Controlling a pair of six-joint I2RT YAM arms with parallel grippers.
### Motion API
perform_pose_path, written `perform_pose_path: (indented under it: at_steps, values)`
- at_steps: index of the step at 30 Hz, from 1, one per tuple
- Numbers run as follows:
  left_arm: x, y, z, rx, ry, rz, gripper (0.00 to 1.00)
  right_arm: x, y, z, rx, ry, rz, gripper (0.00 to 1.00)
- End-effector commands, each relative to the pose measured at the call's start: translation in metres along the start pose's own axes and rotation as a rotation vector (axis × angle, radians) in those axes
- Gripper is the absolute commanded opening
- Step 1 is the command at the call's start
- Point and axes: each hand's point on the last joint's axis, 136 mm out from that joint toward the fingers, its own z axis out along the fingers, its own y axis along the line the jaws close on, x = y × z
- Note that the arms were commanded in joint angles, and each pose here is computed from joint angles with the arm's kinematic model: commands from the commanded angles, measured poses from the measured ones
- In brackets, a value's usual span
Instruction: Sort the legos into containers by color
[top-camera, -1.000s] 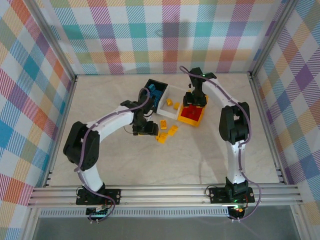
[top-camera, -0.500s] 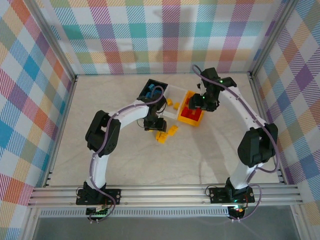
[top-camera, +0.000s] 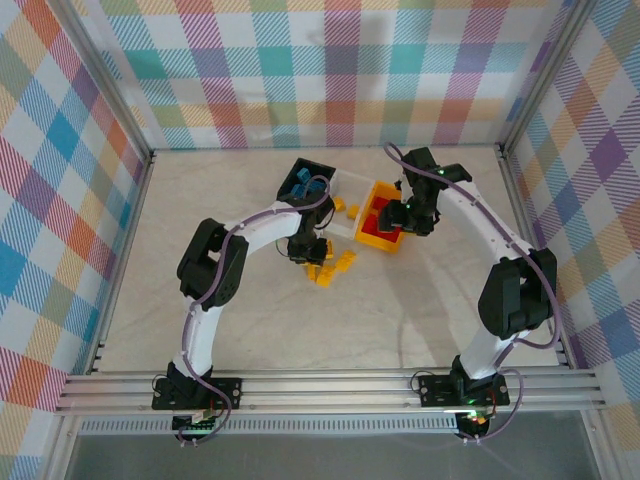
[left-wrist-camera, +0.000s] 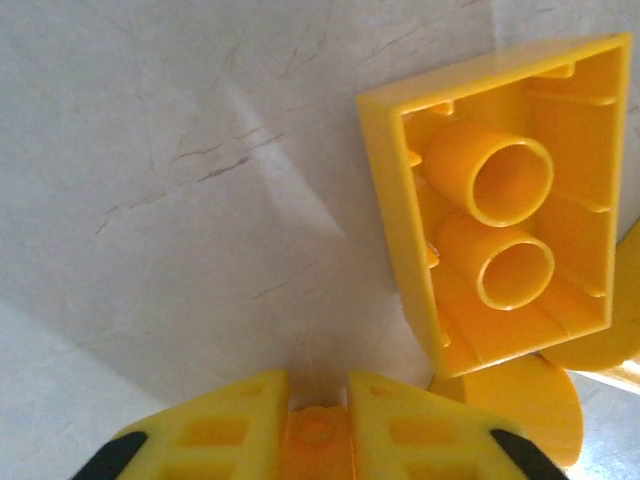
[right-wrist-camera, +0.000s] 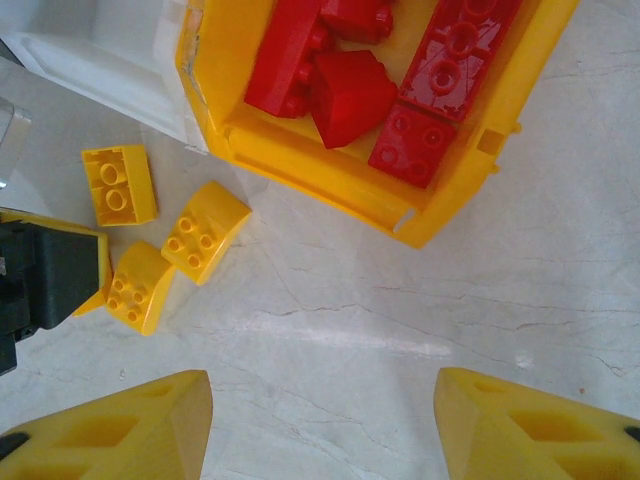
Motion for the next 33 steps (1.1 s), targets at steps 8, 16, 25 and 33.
perform_pose_path:
  at_steps: [8, 16, 25, 33]
  values:
    - [-0.002, 0.009, -0.036, 0.004, -0.009, -0.043, 0.12, 0.007, 0.007, -0.014, -0.048, -0.032, 0.024, 0.61]
    - [-0.072, 0.007, -0.099, 0.134, -0.168, -0.135, 0.13, 0.031, 0.018, -0.017, -0.162, -0.039, 0.1, 0.61]
    - [-0.164, -0.026, -0.106, 0.271, -0.302, -0.186, 0.17, 0.041, 0.019, -0.022, -0.184, -0.028, 0.12, 0.62]
    - [-0.187, -0.05, -0.097, 0.369, -0.334, -0.212, 0.31, 0.032, 0.026, -0.02, -0.206, -0.024, 0.121, 0.63]
